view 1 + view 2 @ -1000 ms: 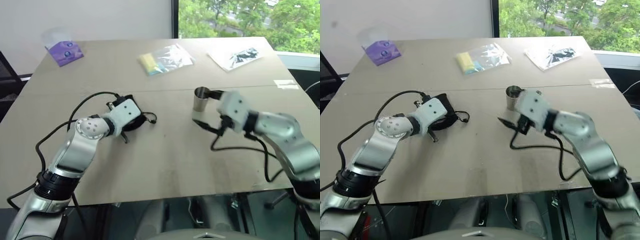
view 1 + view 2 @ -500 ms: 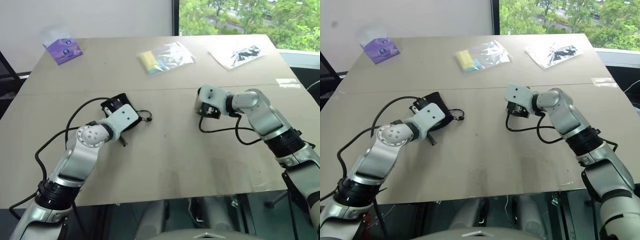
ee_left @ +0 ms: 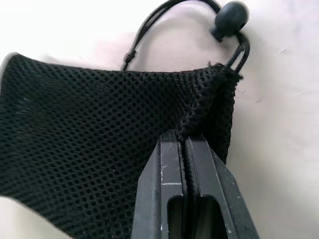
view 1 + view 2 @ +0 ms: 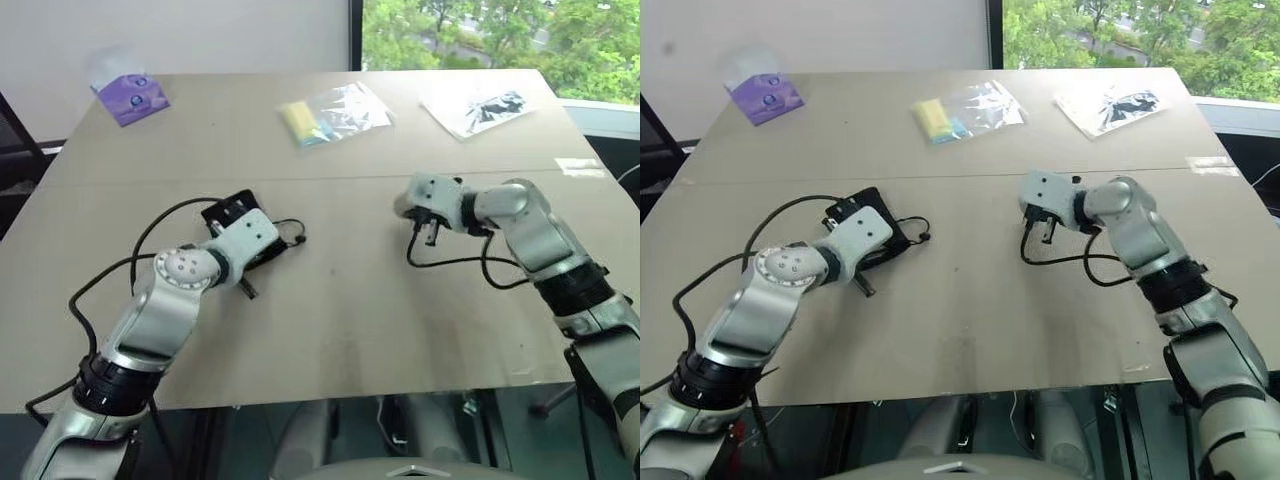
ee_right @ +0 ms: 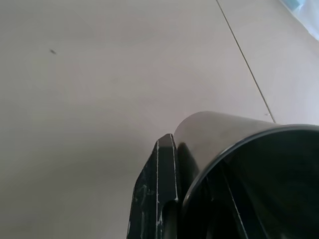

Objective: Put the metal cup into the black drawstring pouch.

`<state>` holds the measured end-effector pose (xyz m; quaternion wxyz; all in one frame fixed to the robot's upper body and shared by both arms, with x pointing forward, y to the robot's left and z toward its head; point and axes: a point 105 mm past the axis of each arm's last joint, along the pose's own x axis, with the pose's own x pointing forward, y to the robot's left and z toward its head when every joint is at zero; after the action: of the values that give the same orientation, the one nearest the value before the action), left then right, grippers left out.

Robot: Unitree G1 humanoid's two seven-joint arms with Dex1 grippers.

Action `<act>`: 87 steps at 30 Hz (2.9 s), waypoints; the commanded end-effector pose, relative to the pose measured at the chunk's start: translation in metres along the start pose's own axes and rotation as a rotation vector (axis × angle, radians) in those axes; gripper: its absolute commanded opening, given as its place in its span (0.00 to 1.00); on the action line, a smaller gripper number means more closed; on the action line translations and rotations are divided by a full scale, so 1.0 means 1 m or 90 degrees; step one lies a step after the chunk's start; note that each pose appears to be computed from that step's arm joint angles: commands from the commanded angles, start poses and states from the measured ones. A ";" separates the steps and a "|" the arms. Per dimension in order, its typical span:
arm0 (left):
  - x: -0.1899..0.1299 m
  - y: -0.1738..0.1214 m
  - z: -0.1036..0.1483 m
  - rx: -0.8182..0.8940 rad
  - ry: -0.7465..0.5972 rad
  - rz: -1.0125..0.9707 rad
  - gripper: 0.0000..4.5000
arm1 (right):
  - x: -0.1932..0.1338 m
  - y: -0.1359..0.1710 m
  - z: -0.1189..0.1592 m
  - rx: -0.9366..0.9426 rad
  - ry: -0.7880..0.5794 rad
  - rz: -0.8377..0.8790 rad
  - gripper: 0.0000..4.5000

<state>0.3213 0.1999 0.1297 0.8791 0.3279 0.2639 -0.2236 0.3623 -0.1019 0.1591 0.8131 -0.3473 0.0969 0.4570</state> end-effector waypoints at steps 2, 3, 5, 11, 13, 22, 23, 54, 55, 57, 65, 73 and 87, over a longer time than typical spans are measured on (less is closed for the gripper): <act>-0.013 -0.003 0.021 -0.095 0.004 -0.057 0.00 | -0.031 0.016 0.022 0.084 -0.099 -0.018 0.01; -0.014 -0.003 0.030 -0.127 0.000 -0.076 0.00 | -0.036 0.025 0.026 0.120 -0.130 -0.016 0.01; -0.014 -0.004 0.041 -0.162 -0.002 -0.103 0.00 | -0.042 0.039 0.036 0.171 -0.179 -0.012 0.01; -0.009 0.002 0.070 -0.228 -0.020 -0.143 0.00 | -0.057 0.074 0.053 0.301 -0.295 0.003 0.01; -0.007 0.004 0.075 -0.244 -0.018 -0.150 0.00 | -0.060 0.081 0.054 0.322 -0.304 0.008 0.01; 0.001 0.003 0.076 -0.344 -0.030 -0.224 0.00 | -0.062 0.111 0.062 0.382 -0.353 0.085 0.01; 0.001 0.003 0.074 -0.355 -0.027 -0.228 0.00 | -0.060 0.112 0.064 0.379 -0.361 0.095 0.01; 0.016 -0.018 0.081 -0.561 0.001 -0.433 0.00 | 0.061 0.111 0.081 0.489 -0.517 0.227 0.01; 0.016 -0.018 0.081 -0.562 0.000 -0.430 0.00 | 0.066 0.115 0.077 0.484 -0.498 0.229 0.01; 0.017 -0.018 0.080 -0.570 -0.004 -0.424 0.00 | 0.075 0.130 0.067 0.468 -0.453 0.247 0.01; 0.017 -0.022 0.080 -0.579 -0.014 -0.416 0.00 | 0.105 0.154 0.039 0.450 -0.360 0.222 0.01; 0.006 -0.020 0.071 -0.570 -0.017 -0.404 0.00 | 0.121 0.121 0.034 0.475 -0.368 0.077 0.01; 0.010 0.017 0.047 -0.665 -0.005 -0.275 0.00 | 0.075 0.121 0.045 0.478 -0.453 0.141 0.01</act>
<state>0.3472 0.1716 0.1492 0.8508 -0.2017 0.4175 -0.2473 0.3032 0.0215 0.0860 0.8183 0.1502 0.0258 0.5542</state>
